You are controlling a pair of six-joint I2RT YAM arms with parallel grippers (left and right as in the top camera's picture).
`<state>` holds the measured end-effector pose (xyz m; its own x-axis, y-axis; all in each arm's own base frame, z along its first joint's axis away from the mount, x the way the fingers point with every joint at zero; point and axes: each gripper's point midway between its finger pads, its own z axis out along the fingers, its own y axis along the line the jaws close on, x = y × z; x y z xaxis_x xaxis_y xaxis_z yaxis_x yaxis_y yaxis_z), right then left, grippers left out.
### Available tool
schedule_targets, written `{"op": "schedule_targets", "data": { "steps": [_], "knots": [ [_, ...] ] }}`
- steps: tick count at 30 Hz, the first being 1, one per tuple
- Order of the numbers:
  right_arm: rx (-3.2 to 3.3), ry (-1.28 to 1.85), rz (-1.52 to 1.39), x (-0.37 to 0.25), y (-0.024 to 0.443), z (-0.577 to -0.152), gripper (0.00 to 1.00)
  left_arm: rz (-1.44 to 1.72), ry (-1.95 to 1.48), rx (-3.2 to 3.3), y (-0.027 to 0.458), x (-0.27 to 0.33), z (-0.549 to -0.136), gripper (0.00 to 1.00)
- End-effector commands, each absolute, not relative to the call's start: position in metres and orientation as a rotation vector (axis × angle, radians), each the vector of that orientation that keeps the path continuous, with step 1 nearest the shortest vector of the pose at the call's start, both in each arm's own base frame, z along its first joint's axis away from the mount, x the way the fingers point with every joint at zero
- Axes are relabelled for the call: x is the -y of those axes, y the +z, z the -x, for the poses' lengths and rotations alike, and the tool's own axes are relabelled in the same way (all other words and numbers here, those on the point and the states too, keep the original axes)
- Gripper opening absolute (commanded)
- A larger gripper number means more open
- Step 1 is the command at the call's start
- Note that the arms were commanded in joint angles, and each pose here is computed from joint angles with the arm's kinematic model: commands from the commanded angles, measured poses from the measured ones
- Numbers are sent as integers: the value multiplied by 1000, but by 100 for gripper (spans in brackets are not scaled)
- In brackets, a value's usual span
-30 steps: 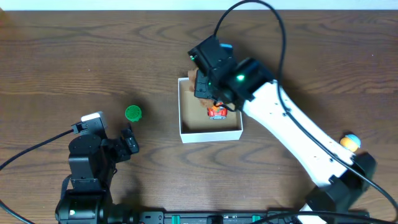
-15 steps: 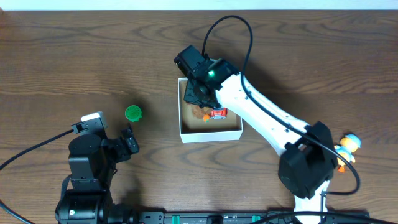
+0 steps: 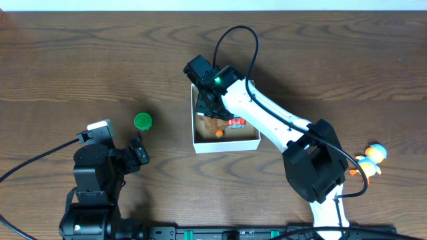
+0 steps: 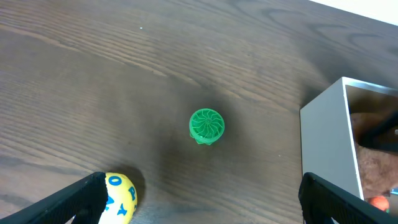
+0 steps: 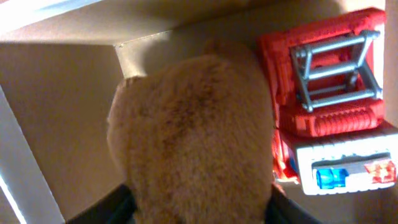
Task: Pack container
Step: 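Carry the teddy bear into the box beside the truck, release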
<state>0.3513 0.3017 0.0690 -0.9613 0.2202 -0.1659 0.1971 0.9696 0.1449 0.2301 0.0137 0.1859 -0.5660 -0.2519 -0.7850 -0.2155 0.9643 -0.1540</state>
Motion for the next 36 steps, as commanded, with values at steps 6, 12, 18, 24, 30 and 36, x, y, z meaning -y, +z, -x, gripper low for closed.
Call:
{"op": "schedule_targets", "data": {
  "steps": [6, 12, 18, 24, 30, 36],
  "knots": [
    [-2917, 182, -227, -297, 79, -355, 57, 334, -57, -2168, 196, -14, -231, 98],
    [-2763, 214, -188, -288, 138, -368, 67, 334, -57, -2168, 196, -14, -231, 98],
    [-2570, 251, -195, -247, 225, -375, 90, 334, -57, -2168, 196, -14, -231, 98],
    [-2497, 205, -413, -161, 278, -362, 91, 334, -57, -2168, 196, -13, -231, 98],
    [-2397, 25, -862, -32, 301, -334, 99, 334, -57, -2168, 196, -14, -231, 98],
    [-2436, -165, -1176, 70, 278, -296, 99, 334, -57, -2168, 196, -14, -231, 98]
  ]
}}
